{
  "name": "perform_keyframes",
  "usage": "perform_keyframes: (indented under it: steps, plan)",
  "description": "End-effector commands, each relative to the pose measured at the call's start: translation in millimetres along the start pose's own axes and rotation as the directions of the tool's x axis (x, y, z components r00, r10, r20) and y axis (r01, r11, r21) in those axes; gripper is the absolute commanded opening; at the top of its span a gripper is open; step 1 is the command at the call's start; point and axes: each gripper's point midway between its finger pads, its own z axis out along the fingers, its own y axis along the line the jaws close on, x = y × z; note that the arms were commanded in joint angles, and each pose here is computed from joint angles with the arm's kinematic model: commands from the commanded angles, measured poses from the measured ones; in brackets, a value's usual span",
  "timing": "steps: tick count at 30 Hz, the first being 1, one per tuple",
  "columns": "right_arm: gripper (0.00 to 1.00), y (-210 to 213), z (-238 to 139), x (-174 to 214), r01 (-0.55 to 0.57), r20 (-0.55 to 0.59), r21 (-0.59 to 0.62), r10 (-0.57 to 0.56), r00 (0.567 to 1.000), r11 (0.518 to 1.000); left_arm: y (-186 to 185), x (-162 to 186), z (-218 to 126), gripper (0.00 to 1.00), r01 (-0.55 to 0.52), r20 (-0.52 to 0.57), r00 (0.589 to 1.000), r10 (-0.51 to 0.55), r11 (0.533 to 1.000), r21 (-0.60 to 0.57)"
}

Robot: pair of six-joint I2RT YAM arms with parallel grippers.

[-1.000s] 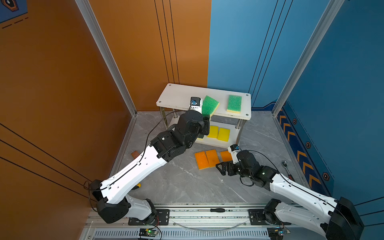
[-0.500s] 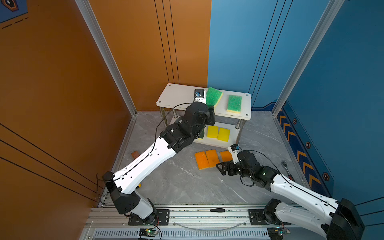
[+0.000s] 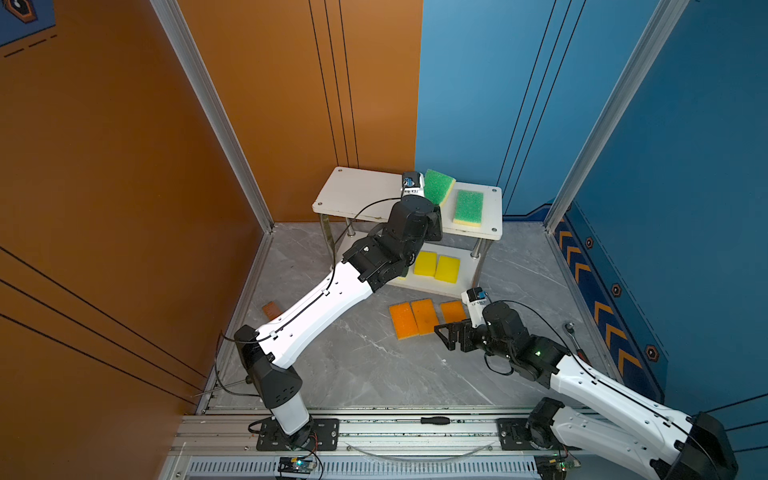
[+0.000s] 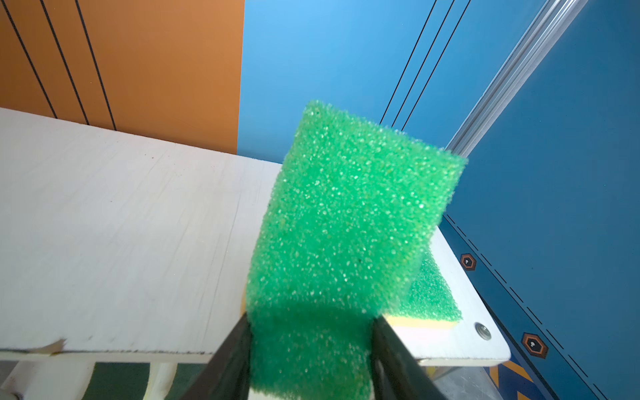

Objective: Place and organize the cleaning sponges onto the shelf
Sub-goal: 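Carry the green sponge over the shelf top beside the other green sponge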

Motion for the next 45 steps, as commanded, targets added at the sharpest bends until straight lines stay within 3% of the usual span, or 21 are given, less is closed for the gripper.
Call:
perform_keyframes:
  steps: [1, 28, 45]
  plan:
    - [1.00, -14, -3, 7, 0.005, -0.012, 0.052, -0.005, 1.000, 0.999, -3, -8, 5, 0.52, 0.030, 0.007, 1.000, -0.030, 0.999, 0.012]
    - [1.00, -26, -13, 6, -0.019, 0.024, 0.070, 0.018, 1.000, 0.997, -1, 14, 42, 0.56, 0.050, -0.053, 0.997, -0.051, 0.999, -0.023]
    - [1.00, -28, -14, 6, -0.025, 0.028, 0.071, 0.024, 0.999, 0.997, 2, 19, 48, 0.58, 0.049, -0.063, 0.997, -0.051, 0.998, -0.035]
